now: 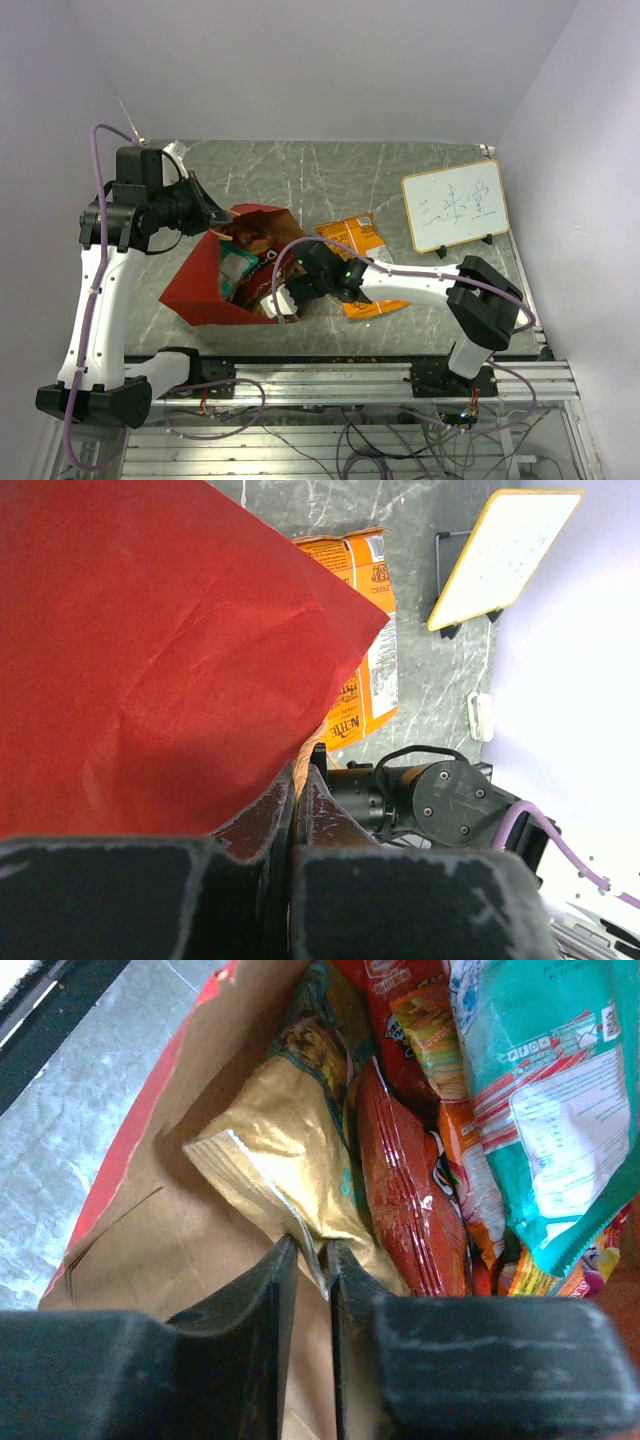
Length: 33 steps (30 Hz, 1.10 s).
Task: Take the snacks out of the paper bag
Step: Take out the snack from the paper bag.
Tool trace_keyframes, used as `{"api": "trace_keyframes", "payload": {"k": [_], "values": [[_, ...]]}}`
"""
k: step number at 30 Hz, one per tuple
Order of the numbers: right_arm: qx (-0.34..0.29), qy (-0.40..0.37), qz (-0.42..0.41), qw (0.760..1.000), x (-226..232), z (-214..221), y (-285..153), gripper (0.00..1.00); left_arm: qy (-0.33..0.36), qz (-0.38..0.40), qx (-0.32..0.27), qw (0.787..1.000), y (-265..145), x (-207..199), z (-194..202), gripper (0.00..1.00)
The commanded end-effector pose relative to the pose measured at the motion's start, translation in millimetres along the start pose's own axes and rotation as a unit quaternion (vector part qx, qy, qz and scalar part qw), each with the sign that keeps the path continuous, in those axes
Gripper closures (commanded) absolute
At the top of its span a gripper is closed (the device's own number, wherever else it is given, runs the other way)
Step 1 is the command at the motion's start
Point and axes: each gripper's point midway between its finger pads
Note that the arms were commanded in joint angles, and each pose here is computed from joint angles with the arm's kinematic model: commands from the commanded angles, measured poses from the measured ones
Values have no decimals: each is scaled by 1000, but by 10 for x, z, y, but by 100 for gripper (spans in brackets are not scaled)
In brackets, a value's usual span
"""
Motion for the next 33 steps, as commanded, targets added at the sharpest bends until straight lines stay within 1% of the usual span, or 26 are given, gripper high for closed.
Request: {"api": "trace_keyframes", "payload": {"k": [1, 3, 4, 7, 9, 12, 17, 20, 22, 25, 29, 33], "values": [[10, 13, 29, 999, -97, 24, 79, 87, 1, 4, -2, 1000, -10, -37, -13, 93], [12, 15, 48, 999, -174, -13, 14, 98, 3, -1, -9, 1000, -42, -32, -30, 93], [13, 15, 61, 998, -215, -36, -35, 100, 4, -4, -10, 1000, -61, -28, -30, 93], [2, 11, 117, 993, -436, -221, -266, 100, 8, -8, -14, 1000, -95, -25, -37, 93], [3, 7, 135, 991, -504, -285, -373, 100, 16, -17, -22, 999, -114, -3, -70, 93], [0, 22, 165, 986, -647, -417, -540, 100, 24, -60, -33, 997, -175, 106, -159, 93], [-43, 28, 221, 974, -965, -832, -877, 100, 49, -127, -67, 988, -390, 237, -354, 93], [-52, 31, 248, 967, -1157, -1004, -1021, 100, 56, -160, -82, 982, -469, 310, -456, 93], [-54, 31, 268, 961, -1305, -1093, -1102, 100, 63, -153, -85, 982, -479, 263, -510, 93], [-51, 15, 269, 962, -1468, -1237, -1160, 100, 68, -130, -84, 986, -427, 179, -546, 93], [-69, -2, 288, 955, -1691, -1534, -1364, 100, 63, -108, -77, 989, -315, 142, -528, 93], [-89, -29, 300, 949, -1852, -1835, -1585, 100, 62, -105, -83, 989, -273, 140, -569, 93]]}}
Point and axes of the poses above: each gripper's point midway between its finger pads, its own y axis out along the fingers, its own x axis along the line the jaws close on, z = x × y, and after that the axes turned 9 degrees about y, right-handed
